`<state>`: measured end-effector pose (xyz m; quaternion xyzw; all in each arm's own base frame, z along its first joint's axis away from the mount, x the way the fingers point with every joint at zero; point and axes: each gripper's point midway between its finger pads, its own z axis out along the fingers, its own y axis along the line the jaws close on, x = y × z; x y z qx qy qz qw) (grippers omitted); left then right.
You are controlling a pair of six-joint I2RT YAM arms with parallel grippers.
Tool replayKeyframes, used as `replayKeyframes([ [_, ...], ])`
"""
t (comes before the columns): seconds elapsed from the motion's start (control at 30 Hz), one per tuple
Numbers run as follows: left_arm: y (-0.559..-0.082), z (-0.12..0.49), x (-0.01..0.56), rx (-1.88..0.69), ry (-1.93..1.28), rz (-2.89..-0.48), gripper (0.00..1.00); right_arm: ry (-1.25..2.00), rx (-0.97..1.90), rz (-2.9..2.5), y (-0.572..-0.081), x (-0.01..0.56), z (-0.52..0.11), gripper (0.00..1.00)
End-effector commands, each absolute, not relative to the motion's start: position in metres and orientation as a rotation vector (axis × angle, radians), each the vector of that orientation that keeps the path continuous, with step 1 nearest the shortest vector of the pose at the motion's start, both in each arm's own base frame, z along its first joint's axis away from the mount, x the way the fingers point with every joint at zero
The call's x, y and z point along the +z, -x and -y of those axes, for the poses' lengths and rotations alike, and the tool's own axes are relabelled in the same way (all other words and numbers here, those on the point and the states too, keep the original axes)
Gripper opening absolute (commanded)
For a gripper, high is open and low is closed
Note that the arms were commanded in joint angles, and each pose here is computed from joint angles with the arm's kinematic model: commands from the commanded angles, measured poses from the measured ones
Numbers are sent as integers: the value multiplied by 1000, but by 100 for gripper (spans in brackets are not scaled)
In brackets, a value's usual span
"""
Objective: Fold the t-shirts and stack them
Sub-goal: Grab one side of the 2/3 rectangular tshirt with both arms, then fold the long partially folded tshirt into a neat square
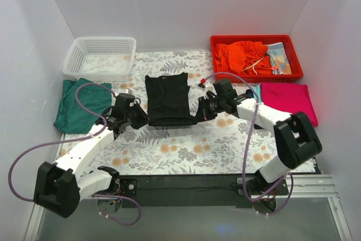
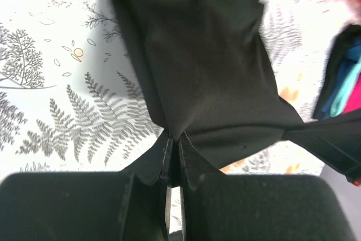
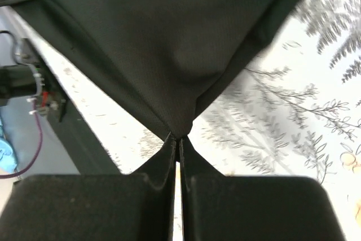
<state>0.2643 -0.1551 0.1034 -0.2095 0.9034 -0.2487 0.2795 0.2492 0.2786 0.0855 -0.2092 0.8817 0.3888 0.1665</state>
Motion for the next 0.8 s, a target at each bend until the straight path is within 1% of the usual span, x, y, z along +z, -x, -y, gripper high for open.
replayKeyframes([
  [0.0, -253, 126, 128, -524, 633, -2383, 0, 590, 1073, -2456, -235, 120, -268, 1],
  [0.13, -237, 125, 136, -550, 667, -2391, 0, 592, 1070, -2407, -226, 145, -264, 1],
  [0.27, -215, 118, 125, -528, 750, -2436, 0, 590, 1073, -2426, -214, 144, -261, 1],
  [0.37, -209, 114, 126, -521, 790, -2428, 0, 594, 1061, -2430, -210, 143, -261, 1],
  [0.53, -222, 110, 147, -513, 795, -2350, 0, 587, 1029, -2387, -222, 159, -264, 1],
  [0.57, -227, 111, 156, -525, 785, -2326, 0, 589, 1027, -2354, -229, 170, -267, 1],
  [0.63, -234, 111, 156, -501, 786, -2327, 0, 577, 1002, -2339, -241, 177, -270, 1],
  [0.67, -239, 111, 160, -496, 785, -2314, 0, 584, 1003, -2297, -251, 193, -276, 1],
  [0.77, -257, 110, 166, -459, 775, -2286, 0, 583, 978, -2296, -272, 196, -286, 1],
])
